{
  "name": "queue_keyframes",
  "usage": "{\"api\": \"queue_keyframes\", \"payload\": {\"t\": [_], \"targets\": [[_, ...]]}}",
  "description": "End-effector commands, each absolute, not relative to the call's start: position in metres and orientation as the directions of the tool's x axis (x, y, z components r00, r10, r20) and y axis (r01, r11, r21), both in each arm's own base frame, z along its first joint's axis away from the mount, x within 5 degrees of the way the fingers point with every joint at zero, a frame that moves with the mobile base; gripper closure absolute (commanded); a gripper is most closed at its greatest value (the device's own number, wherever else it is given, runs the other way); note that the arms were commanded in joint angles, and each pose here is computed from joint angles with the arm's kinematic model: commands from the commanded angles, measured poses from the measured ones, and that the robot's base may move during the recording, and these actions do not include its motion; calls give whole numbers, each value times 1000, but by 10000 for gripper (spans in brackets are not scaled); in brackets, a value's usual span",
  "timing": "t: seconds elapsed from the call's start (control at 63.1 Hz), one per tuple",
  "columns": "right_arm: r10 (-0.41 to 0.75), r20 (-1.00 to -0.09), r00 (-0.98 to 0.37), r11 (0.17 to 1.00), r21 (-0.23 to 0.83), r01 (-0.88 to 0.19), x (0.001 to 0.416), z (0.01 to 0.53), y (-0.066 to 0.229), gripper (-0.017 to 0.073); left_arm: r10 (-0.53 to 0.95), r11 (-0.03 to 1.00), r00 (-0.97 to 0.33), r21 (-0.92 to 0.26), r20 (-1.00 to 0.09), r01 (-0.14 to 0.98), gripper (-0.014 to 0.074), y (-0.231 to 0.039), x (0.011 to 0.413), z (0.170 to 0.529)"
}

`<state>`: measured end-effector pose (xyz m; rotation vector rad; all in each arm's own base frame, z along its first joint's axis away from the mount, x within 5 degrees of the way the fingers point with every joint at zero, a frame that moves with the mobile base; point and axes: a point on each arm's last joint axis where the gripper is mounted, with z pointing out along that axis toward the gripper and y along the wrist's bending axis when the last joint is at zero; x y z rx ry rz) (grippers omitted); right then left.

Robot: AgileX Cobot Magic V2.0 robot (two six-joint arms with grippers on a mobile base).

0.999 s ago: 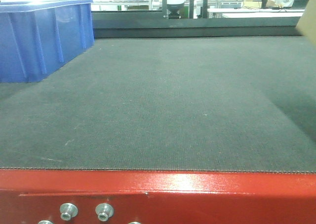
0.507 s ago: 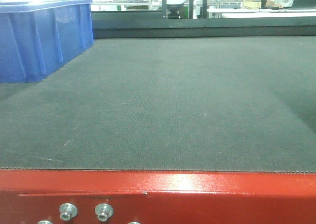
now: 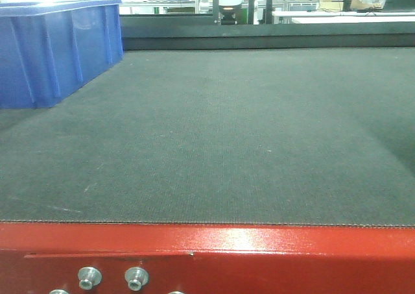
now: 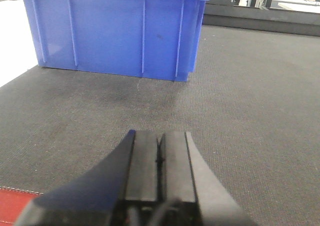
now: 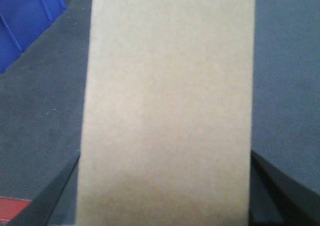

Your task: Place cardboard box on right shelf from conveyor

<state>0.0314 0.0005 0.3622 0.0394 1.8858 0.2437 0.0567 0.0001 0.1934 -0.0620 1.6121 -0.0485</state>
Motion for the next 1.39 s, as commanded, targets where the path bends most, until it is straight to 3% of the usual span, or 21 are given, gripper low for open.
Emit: {"api": "queue_keyframes", "payload": {"t": [0.0, 1.379], "targets": [[141, -964, -226, 980, 169, -108, 33, 376, 0, 324, -79, 997, 57, -79, -995, -10, 713, 1, 56, 203], [141, -964, -226, 980, 169, -108, 33, 376, 0, 324, -81, 996, 54, -79, -995, 29, 713, -1, 56, 203]]}}
